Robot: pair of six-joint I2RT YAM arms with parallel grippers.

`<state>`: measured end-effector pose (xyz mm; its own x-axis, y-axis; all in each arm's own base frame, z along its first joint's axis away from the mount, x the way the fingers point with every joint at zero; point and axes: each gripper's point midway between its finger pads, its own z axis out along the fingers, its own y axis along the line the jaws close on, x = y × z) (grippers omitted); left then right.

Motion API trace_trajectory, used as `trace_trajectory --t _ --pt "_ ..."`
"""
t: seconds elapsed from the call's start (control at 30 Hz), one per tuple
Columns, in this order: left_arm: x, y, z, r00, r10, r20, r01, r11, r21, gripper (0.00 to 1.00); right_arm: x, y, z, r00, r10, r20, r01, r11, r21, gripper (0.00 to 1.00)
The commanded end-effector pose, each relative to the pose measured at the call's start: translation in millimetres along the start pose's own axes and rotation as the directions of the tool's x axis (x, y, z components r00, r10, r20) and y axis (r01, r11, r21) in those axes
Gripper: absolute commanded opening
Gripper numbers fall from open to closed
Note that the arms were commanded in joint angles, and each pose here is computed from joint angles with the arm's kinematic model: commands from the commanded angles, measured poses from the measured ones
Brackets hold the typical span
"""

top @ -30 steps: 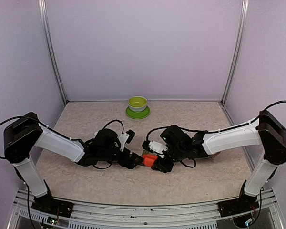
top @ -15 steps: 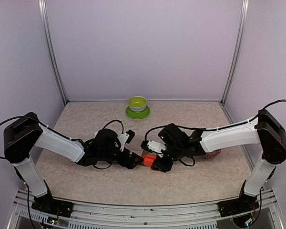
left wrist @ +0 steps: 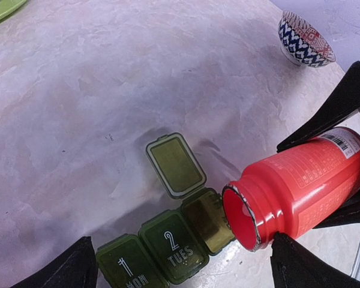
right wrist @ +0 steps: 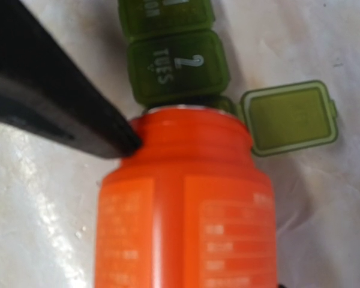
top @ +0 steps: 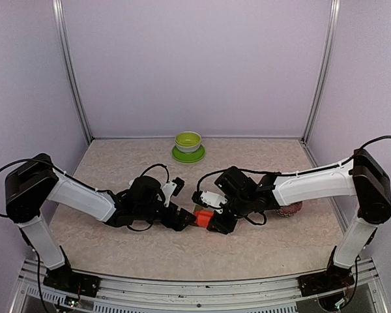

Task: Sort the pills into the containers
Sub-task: Pour the pill into the compartment of the pill container.

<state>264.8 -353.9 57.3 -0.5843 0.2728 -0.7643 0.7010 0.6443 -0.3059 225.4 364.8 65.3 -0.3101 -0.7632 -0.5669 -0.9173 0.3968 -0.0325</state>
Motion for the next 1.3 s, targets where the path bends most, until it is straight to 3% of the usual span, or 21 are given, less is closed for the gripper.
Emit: trace_trajectory --t 0.0,1.27 --pt "-5.5 0.7 1.5 1.000 0.023 0.008 -0.023 1.000 -0.016 0.98 -18.4 7.4 -1.0 0.999 -0.027 0.037 0.028 0.999 -0.019 0.05" --pt "-6.1 2.4 0.7 1.000 0.024 0.011 -0.024 0.999 -0.027 0.98 -21.9 5.6 -6.6 0.999 -0.038 -0.034 0.037 0.999 -0.020 0.05"
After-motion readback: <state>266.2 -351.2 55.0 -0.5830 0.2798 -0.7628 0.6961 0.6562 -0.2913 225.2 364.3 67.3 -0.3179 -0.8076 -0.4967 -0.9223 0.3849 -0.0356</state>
